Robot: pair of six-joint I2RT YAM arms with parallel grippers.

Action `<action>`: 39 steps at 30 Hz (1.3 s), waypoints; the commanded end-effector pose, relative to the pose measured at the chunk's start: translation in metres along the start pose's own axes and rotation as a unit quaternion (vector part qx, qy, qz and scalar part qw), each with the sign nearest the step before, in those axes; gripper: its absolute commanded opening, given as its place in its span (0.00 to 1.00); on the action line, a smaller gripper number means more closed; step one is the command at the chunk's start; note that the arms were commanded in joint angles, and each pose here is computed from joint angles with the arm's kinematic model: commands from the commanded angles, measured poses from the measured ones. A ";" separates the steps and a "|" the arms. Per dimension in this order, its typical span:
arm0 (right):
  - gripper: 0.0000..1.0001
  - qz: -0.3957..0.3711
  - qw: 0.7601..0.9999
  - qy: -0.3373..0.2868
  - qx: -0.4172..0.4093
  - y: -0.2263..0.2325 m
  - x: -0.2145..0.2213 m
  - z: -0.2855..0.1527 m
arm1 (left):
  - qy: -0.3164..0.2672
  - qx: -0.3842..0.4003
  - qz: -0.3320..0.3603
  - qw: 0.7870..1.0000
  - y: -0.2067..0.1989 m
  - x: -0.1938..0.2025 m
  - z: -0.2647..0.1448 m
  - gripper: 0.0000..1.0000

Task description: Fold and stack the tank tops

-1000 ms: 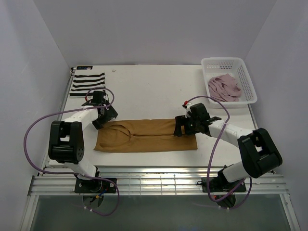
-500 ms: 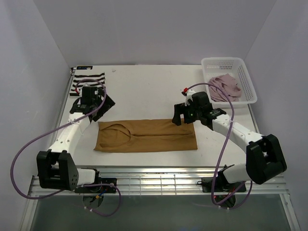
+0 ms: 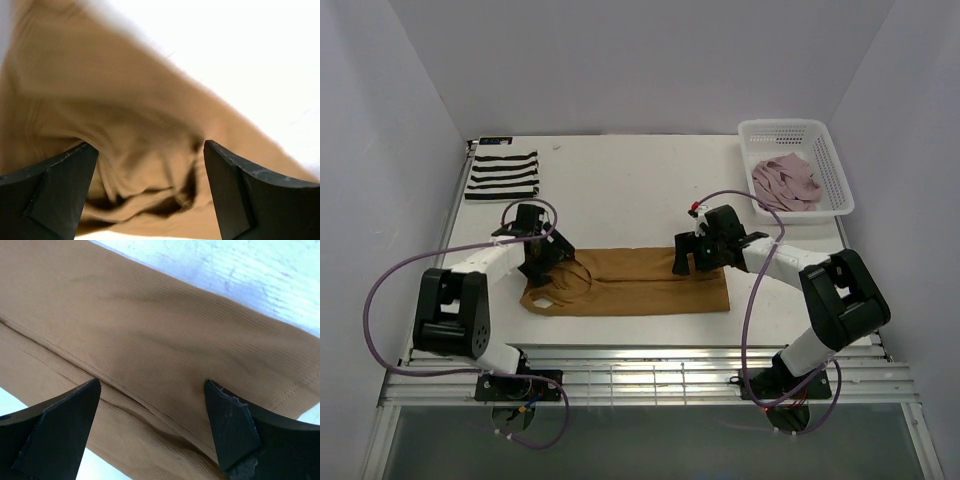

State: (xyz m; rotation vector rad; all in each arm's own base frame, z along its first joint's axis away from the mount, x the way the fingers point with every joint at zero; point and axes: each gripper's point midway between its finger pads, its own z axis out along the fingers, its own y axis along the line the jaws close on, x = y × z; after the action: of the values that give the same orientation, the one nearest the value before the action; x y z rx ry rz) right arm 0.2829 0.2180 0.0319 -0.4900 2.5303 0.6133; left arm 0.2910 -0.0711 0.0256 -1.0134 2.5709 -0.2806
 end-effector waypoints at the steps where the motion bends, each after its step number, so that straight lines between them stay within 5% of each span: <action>1: 0.90 0.040 0.999 0.006 -0.004 0.001 0.033 -0.001 | -0.008 0.013 0.011 1.000 -0.023 -0.018 0.034 0.98; 5: 0.90 0.061 0.998 0.006 -0.031 0.017 0.059 -0.006 | -0.012 0.074 0.046 0.996 -0.102 -0.065 0.061 0.98; 8: 0.90 0.083 0.995 0.007 -0.047 0.032 0.072 -0.012 | 0.025 0.068 0.064 0.995 -0.124 -0.068 0.109 0.98; 9: 0.90 0.083 0.995 0.010 -0.058 0.042 0.076 -0.013 | 0.001 0.100 0.077 0.992 -0.162 -0.091 0.108 0.98; 13: 0.90 0.103 0.987 0.009 -0.119 0.081 0.085 -0.021 | 0.031 0.130 0.102 0.986 -0.217 -0.096 0.168 0.98; 20: 0.90 0.080 0.983 0.045 -0.161 0.120 0.095 -0.019 | 0.027 0.234 0.126 0.964 -0.294 -0.091 0.191 0.98; 30: 0.90 0.067 0.986 0.029 -0.147 0.129 0.069 -0.015 | 0.004 0.311 0.183 0.933 -0.345 -0.066 0.156 0.98; 39: 0.90 0.049 0.994 -0.001 -0.098 0.120 0.046 -0.036 | -0.059 0.345 0.213 0.912 -0.381 -0.092 0.060 0.98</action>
State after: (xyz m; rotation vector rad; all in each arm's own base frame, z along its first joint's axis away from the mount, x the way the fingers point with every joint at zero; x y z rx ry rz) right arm 0.1741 0.2961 0.0588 -0.4379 2.5401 0.9679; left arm 0.6226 -0.2878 0.0577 -0.2497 2.2464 -0.9399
